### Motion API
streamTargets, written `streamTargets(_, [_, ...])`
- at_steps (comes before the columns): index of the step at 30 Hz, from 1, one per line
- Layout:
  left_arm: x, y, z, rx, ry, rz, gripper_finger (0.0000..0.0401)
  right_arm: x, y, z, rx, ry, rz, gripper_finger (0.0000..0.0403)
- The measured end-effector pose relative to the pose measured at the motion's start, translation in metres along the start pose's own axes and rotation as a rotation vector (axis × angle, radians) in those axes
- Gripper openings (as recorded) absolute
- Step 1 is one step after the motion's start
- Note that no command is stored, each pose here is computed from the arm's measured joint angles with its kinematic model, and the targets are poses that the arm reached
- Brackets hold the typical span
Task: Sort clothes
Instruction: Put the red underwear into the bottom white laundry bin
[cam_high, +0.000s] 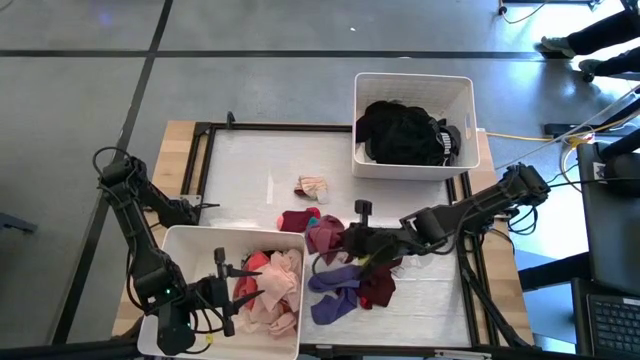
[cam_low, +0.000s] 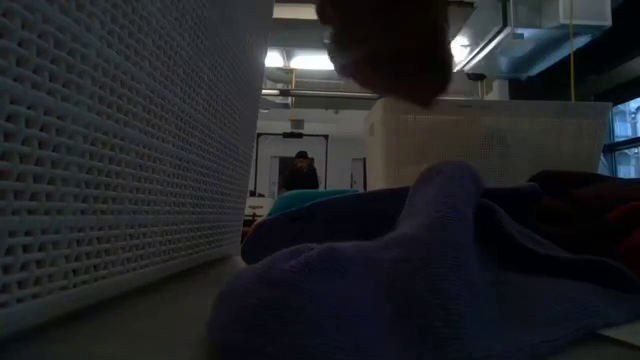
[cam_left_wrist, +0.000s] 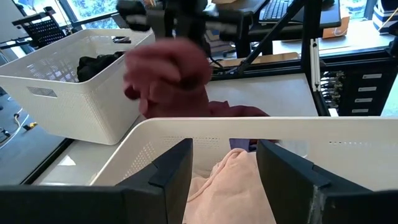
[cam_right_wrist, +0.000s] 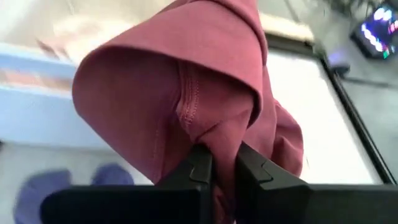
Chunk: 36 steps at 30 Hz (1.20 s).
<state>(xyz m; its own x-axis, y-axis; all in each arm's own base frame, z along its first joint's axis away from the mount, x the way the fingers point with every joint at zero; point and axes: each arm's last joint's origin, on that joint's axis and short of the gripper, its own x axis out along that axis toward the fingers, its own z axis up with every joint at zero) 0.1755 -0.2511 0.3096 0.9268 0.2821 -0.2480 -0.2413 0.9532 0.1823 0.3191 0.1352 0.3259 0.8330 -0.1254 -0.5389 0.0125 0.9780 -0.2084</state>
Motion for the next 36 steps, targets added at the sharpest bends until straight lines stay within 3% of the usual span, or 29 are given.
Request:
streamTargets(20, [0.000,0.000,0.000,0.000,0.000,0.000,0.0169,-0.015,0.005,0.066,-0.051,-0.627,0.142,0.0032])
streamTargets(30, [0.000,0.000,0.000,0.000,0.000,0.000,0.0169,0.034,0.001,0.063,-0.029,-0.684,0.178,0.0033])
streamTargets(36, [0.000,0.000,0.000,0.000,0.000,0.000,0.0169,0.059,0.000,0.054,0.011,-0.627,0.201,0.0033])
